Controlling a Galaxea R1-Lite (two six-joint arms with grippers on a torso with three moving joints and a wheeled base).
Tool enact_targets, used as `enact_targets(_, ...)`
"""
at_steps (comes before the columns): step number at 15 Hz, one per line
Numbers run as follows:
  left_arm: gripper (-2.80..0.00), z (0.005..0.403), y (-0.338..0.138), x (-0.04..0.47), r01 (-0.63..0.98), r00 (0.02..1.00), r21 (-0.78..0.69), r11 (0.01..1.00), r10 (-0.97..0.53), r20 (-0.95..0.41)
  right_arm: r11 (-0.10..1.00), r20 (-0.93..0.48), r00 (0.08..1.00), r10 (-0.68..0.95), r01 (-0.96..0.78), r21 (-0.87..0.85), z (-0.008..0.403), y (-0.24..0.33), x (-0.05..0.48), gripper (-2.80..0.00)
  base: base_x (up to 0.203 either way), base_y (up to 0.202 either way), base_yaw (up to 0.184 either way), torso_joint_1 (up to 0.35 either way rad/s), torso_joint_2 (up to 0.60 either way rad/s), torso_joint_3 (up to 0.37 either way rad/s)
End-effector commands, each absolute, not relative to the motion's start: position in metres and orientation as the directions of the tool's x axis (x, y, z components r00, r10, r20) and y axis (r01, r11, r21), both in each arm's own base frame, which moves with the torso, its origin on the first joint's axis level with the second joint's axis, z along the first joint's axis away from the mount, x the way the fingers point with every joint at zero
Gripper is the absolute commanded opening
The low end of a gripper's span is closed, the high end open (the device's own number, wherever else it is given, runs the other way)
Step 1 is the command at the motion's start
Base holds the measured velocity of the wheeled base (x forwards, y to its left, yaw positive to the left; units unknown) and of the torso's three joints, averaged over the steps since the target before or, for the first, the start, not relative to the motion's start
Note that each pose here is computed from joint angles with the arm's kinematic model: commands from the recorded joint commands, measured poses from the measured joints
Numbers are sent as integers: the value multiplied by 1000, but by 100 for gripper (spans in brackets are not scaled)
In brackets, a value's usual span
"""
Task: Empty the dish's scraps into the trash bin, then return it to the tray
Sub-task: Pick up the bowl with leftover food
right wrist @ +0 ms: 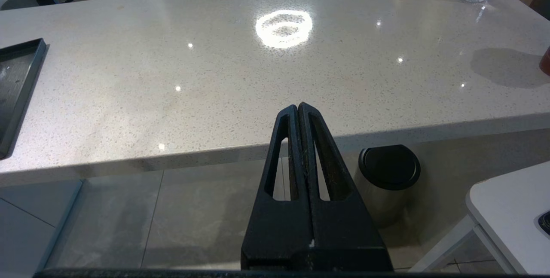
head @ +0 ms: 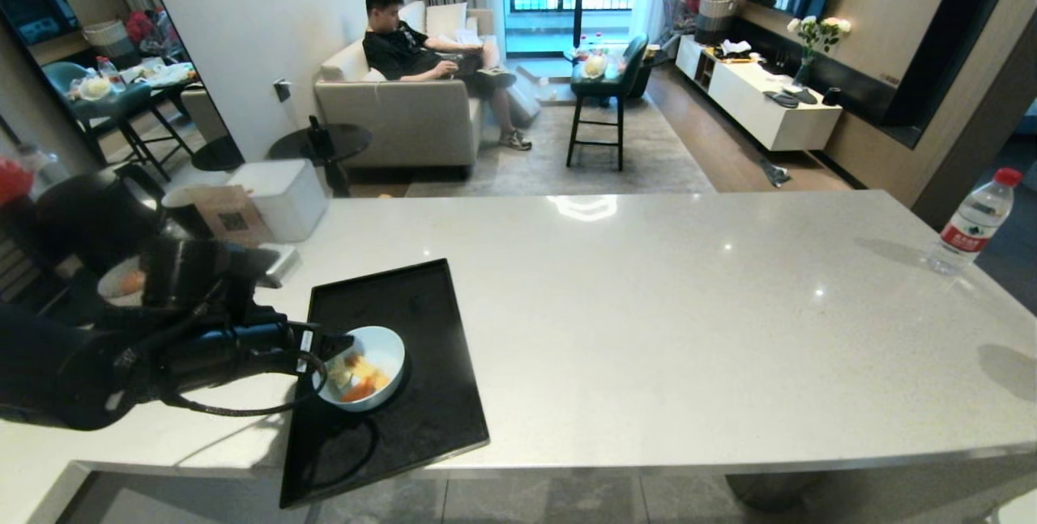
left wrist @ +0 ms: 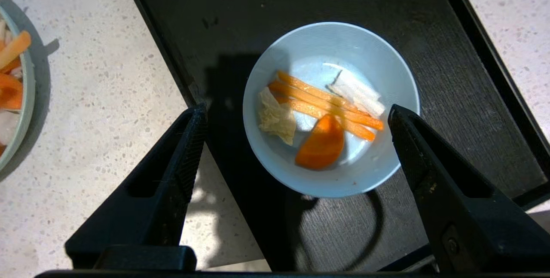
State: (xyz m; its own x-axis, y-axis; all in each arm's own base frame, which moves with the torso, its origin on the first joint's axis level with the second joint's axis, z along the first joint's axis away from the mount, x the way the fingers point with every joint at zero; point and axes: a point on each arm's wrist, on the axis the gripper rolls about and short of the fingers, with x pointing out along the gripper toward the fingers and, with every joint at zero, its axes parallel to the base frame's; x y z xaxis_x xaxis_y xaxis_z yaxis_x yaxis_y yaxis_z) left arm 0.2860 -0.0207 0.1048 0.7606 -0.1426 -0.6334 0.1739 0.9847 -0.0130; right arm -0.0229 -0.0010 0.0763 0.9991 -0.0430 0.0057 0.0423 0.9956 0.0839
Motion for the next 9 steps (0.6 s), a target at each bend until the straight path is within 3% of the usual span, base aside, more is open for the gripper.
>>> enact_targets(1,0,98,-19,292,169,750,-16,986,-139,-647,996,6,999,-43,42,85,76,-1,-23,-280,0,0,0,0,0,0)
enact_targets(9,0,95,-1,301,110,753,-15,994,-93,-651,996,6,999,-43,42,85,76,-1,-23,-280,0,0,0,0,0,0)
